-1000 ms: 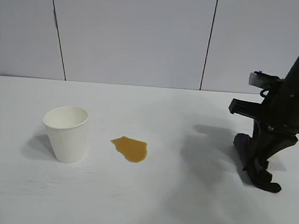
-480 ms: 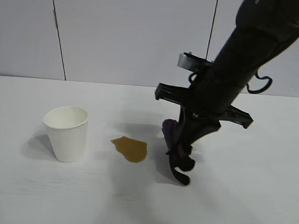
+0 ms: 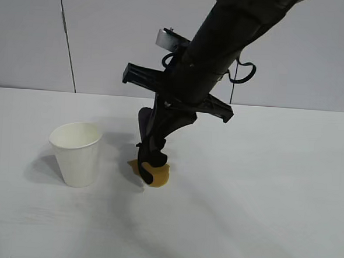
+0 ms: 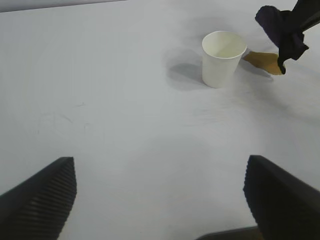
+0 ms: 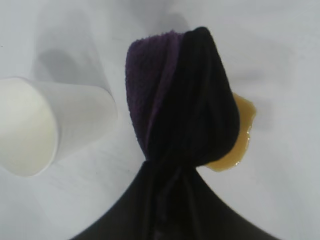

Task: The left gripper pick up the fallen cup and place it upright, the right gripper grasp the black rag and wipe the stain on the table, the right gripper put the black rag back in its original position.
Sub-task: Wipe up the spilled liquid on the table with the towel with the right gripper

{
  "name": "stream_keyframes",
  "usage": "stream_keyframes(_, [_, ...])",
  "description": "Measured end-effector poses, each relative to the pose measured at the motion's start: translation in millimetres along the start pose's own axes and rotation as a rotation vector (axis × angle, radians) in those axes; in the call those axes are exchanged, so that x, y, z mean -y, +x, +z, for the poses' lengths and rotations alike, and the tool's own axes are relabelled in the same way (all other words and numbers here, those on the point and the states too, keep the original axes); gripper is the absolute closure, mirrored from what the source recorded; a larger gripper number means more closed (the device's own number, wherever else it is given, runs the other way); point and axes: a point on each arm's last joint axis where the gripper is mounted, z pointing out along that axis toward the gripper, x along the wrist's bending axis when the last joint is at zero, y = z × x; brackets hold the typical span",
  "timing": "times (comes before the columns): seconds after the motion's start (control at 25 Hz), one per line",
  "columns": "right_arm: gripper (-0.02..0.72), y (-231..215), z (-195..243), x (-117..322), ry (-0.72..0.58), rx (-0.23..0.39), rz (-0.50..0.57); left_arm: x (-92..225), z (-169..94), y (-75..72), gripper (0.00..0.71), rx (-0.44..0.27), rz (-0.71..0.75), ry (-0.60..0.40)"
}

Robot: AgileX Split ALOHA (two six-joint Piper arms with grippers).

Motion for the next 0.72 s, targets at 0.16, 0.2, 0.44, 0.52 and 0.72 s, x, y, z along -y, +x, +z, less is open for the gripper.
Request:
stream_keyframes(0.16, [0.632,-1,18,-4,0.054,-0.002,0.018,0,0,0.0,0.053,0.0,0.0,0.0])
stream_keyframes(0.2, [0.632,0,20,-6,0.063,-0.005,0.019,0,0,0.0,0.053,0.0,0.0,0.0])
stream_keyframes(0.44, [0.632,4,35,-19,0.099,-0.014,0.032,0,0,0.0,0.053,0.0,0.0,0.0])
stream_keyframes(0.52, [0.632,4,39,-23,0.105,-0.016,0.038,0,0,0.0,0.053,0.0,0.0,0.0])
stream_keyframes(0.72, [0.632,4,51,-29,0.131,-0.021,0.051,0,0,0.0,0.053,0.0,0.0,0.0])
